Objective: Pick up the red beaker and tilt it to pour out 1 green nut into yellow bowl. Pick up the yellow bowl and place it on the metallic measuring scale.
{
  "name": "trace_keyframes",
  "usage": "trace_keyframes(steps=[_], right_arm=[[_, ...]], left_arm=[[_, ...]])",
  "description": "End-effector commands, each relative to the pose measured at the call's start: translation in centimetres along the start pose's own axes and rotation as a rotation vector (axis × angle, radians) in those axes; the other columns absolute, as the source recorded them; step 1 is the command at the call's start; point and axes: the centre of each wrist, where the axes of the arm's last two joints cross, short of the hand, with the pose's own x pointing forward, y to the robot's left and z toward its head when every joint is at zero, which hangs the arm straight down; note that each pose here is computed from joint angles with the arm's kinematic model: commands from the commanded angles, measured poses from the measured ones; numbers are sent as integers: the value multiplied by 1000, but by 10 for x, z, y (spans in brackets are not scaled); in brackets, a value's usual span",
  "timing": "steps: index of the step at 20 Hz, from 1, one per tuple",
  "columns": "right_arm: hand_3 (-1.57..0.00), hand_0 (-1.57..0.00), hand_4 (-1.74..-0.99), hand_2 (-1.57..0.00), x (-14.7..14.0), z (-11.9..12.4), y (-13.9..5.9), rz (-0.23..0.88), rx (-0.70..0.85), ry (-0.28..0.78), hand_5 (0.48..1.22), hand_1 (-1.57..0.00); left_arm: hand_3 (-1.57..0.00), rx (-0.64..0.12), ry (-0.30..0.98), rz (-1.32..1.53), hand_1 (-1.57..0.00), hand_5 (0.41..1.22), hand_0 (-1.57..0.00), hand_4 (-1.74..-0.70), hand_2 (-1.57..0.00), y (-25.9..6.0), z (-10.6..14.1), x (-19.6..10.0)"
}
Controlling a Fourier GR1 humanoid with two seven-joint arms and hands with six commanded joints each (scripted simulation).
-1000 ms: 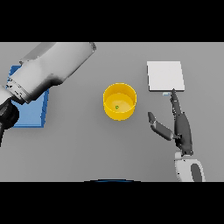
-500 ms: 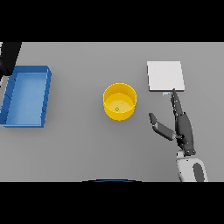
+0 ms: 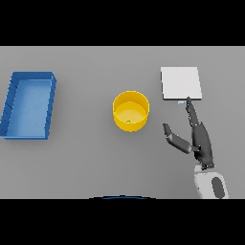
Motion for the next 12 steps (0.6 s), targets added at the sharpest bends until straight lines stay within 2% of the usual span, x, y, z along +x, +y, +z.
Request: trace_keyframes(steps=[1, 2, 4, 7, 11, 12], right_arm=[[1, 1, -1212, 1, -1, 0, -1, 1, 7, 2, 641, 1], [1, 1, -1210, 1, -2, 2, -6, 13, 5, 0, 649, 1], [1, 1, -1206, 1, -3, 9, 0, 14, 14, 4, 657, 1], [1, 1, -1217, 1, 1, -1, 1, 8, 11, 14, 664, 1], [1, 1, -1217, 1, 0, 0, 1, 6, 20, -8, 666, 1], [1, 1, -1216, 1, -3, 1, -2, 17, 18, 0, 667, 1]], left_arm=[[-1457, 2, 36, 16, -1571, 1221, -1571, -1741, -1570, -10, 7, -11], [-1452, 4, 78, 40, -1571, 1221, -1571, -1741, -1570, -18, 16, -21], [-1450, 5, 108, 69, -1571, 1221, -1571, -1741, -1571, -30, 34, -37], [-1449, -15, 160, 105, -1571, 1221, -1571, -1741, -1571, -52, 63, -56], [-1509, -22, 226, 141, -1571, 1221, -1571, -1741, -1571, -68, 83, -75], [-1521, -20, 237, 139, -1571, 1199, -1571, -1741, -1571, -66, 84, -76]])
